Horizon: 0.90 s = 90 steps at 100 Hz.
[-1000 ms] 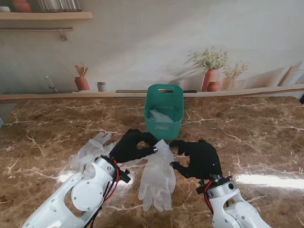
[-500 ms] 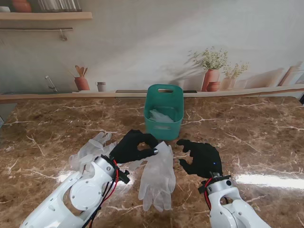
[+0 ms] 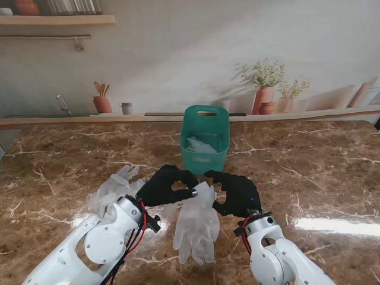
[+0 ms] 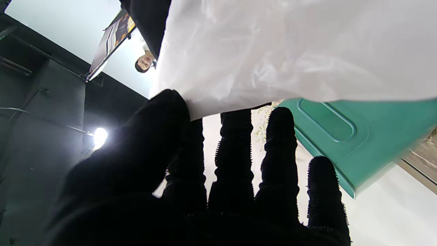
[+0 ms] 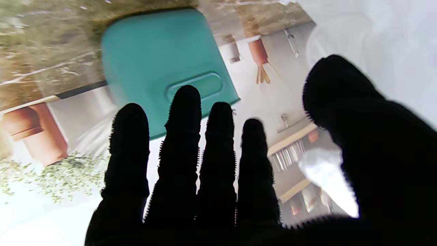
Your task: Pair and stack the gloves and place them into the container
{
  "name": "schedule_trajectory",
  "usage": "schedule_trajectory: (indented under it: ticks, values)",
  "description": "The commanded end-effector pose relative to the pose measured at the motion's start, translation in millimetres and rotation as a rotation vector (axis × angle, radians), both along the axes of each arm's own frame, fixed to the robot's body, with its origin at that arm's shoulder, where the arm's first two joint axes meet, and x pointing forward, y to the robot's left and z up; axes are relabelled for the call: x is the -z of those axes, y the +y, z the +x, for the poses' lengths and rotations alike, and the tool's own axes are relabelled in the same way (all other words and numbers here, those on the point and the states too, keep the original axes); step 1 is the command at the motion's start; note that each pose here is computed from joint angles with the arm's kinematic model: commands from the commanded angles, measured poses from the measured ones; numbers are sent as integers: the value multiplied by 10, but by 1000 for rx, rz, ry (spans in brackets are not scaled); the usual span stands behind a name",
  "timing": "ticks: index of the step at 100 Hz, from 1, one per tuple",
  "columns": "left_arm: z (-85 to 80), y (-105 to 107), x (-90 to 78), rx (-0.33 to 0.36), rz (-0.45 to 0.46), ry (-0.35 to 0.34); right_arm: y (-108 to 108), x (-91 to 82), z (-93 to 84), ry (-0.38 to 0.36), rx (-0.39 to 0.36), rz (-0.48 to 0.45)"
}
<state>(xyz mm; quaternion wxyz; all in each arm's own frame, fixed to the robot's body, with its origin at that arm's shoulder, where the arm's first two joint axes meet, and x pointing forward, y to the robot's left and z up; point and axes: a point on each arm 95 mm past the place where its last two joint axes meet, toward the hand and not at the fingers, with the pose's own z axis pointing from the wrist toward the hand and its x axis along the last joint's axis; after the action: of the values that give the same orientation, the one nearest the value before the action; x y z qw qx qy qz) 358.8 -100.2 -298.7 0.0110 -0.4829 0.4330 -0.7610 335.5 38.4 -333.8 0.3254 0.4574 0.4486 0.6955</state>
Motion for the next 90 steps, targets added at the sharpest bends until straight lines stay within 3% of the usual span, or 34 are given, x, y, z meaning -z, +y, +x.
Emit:
schedule_trajectory:
  ticks: [1,14,42,61,90]
  values:
    - [-23,18,29,3,11,7,34,-13,5,-17,-6,29]
    - [-23,45,55,-4,20,13,47,-92,9,-52,-22,88]
    - [-40,54,107,16,21,21,-7,-261,51,-178,-19,69]
    - [-39,56,128,46,35,19,10,-359,42,-240,-14,104]
    - [-25,57,140,35,17,39,-14,-439,-23,-273,-3,151]
